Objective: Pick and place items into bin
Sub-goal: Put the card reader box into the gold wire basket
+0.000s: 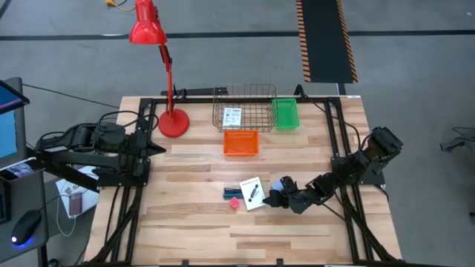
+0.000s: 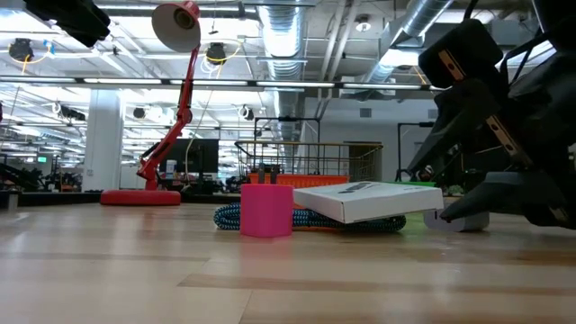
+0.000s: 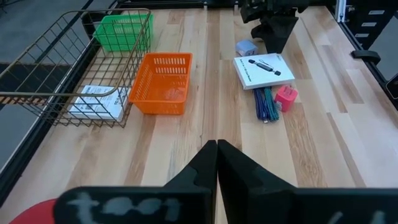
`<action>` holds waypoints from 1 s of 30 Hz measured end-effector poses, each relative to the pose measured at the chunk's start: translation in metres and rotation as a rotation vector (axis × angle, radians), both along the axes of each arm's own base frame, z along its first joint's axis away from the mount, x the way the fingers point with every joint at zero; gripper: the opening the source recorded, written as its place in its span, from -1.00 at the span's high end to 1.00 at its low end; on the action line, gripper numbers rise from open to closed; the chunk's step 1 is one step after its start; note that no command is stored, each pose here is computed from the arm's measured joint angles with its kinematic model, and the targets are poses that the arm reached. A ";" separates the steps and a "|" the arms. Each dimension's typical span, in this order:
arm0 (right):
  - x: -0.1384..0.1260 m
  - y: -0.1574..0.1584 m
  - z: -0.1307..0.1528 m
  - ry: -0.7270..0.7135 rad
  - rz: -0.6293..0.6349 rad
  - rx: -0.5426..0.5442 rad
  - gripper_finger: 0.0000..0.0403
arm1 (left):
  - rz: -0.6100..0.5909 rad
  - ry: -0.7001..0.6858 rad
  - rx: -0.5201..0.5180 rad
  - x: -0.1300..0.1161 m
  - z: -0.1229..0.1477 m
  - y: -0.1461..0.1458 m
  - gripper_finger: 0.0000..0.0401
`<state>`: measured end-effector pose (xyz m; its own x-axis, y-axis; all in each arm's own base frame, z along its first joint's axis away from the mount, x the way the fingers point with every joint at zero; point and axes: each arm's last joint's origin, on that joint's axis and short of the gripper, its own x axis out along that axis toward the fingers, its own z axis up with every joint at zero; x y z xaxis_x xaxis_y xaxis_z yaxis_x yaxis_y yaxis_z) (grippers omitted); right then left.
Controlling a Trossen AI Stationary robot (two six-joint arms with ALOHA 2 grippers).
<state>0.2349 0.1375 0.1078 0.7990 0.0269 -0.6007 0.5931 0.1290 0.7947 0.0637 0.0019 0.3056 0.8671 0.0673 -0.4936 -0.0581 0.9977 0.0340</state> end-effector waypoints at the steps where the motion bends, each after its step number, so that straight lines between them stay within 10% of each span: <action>1: 0.000 0.000 0.000 0.000 0.000 0.000 -0.04 | 0.000 0.000 0.000 0.000 0.000 0.000 1.00; 30: 0.008 0.003 0.003 0.002 0.008 -0.018 -0.04 | 0.000 -0.001 -0.001 0.000 0.000 0.000 1.00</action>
